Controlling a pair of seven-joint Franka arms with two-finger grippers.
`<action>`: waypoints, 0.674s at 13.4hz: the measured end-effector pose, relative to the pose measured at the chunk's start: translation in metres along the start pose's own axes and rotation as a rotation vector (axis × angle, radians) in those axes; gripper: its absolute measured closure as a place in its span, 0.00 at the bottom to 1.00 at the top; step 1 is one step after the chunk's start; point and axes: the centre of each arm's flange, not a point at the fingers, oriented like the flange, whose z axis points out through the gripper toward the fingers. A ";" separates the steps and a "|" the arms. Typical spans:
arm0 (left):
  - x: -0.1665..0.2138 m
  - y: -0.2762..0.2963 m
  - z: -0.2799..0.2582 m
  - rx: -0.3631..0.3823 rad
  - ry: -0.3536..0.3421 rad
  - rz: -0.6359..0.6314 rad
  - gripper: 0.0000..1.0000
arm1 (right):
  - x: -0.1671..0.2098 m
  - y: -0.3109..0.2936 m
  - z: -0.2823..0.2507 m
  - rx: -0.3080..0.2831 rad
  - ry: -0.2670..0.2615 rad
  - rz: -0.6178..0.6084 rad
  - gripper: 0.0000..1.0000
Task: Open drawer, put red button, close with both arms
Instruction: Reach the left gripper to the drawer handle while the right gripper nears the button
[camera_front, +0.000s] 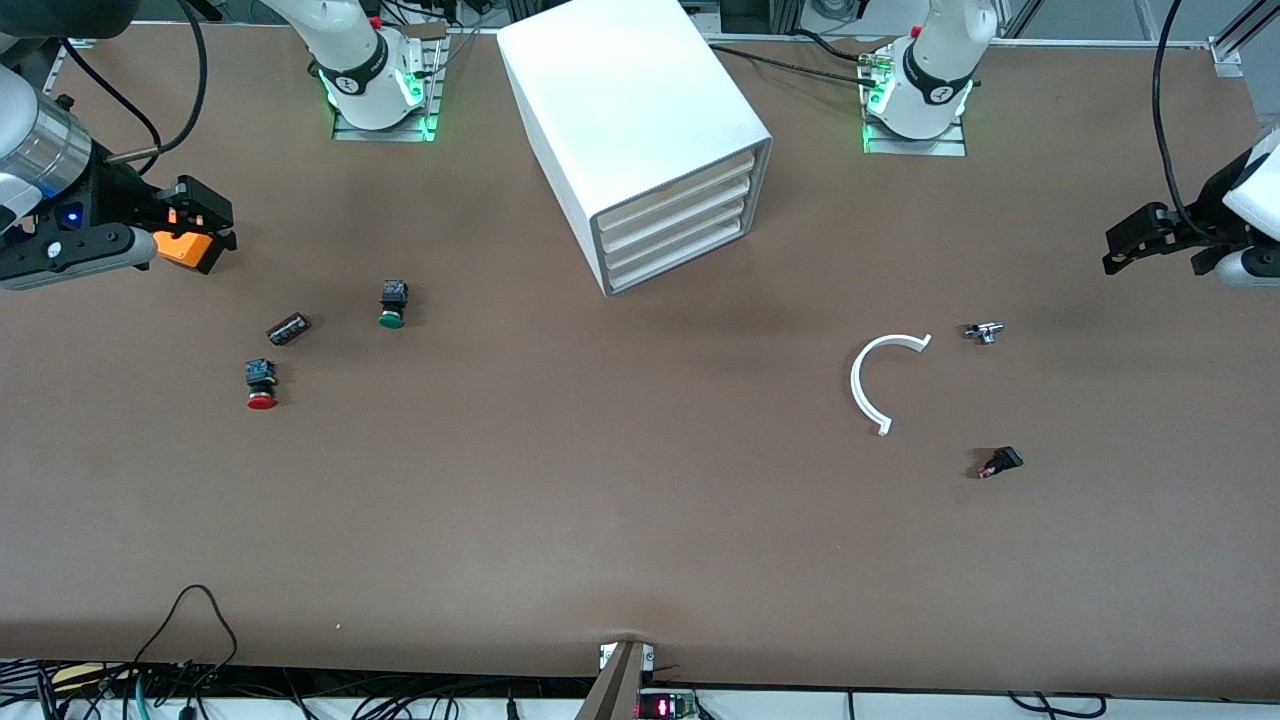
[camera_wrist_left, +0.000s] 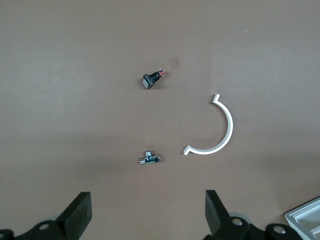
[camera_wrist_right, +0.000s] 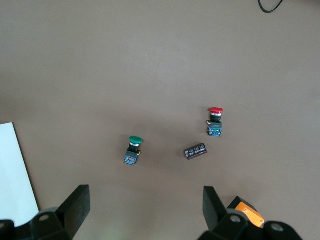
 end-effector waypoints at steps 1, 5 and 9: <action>0.000 -0.001 0.000 0.000 0.000 0.022 0.00 | 0.000 0.000 0.000 0.000 0.000 -0.001 0.00; -0.001 -0.010 0.002 -0.007 -0.005 0.097 0.00 | 0.000 0.000 -0.001 0.000 0.002 -0.001 0.00; -0.004 0.009 0.043 -0.178 -0.171 0.141 0.00 | 0.000 0.000 -0.001 -0.001 0.003 -0.001 0.00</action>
